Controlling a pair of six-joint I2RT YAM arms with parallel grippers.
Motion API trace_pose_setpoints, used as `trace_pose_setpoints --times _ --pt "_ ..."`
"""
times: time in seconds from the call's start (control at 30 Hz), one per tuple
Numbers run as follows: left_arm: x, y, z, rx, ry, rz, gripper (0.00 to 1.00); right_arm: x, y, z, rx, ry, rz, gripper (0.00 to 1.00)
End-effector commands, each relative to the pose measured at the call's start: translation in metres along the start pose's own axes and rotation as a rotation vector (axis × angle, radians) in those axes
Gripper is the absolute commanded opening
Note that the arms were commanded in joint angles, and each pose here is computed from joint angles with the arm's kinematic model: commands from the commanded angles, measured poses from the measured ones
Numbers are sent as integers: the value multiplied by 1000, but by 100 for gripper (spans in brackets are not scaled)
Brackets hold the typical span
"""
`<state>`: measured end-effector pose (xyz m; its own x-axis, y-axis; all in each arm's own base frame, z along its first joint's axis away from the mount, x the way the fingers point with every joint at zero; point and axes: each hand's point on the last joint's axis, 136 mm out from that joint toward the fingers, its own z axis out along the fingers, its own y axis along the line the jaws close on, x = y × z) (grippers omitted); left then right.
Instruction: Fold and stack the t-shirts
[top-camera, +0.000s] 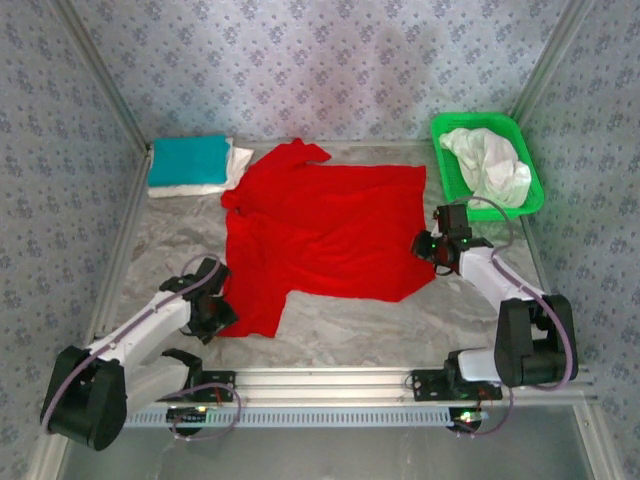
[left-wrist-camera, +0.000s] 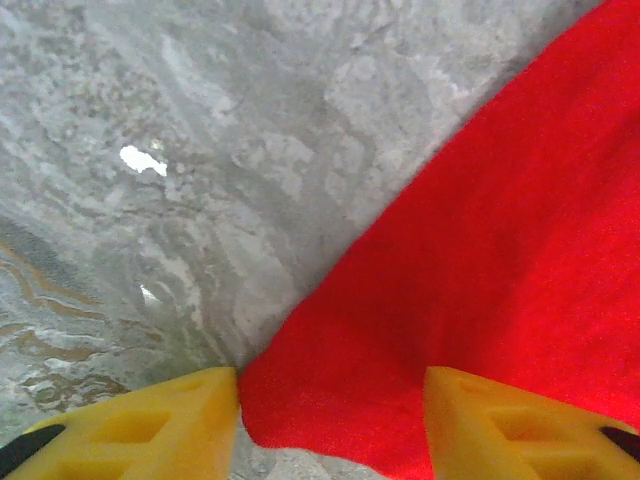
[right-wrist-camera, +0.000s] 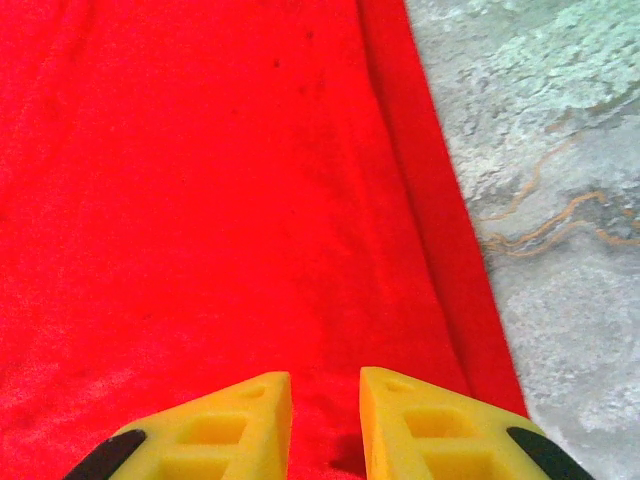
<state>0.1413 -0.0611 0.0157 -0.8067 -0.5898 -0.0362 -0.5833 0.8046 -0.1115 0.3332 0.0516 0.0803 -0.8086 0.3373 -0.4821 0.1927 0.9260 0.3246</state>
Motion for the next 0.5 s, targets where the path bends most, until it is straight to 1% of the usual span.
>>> trace_pose_setpoints --times 0.0,0.07,0.2,0.3,0.37,0.47 --pt "0 -4 3 20 -5 10 45 -4 1 -3 -23 -6 -6 27" --pt "0 -4 4 24 -4 10 35 -6 -1 -5 -20 -17 -2 27" --pt "1 -4 3 24 1 11 18 -7 0 -5 -24 -14 4 27" --pt "-2 -3 -3 10 -11 30 11 -6 0 -5 -26 -11 4 27" --pt "-5 -4 -7 4 -26 38 2 -4 0 -6 -29 -2 8 27" --pt "-10 -7 -14 18 -52 39 0 2 5 -12 -47 36 9 27"
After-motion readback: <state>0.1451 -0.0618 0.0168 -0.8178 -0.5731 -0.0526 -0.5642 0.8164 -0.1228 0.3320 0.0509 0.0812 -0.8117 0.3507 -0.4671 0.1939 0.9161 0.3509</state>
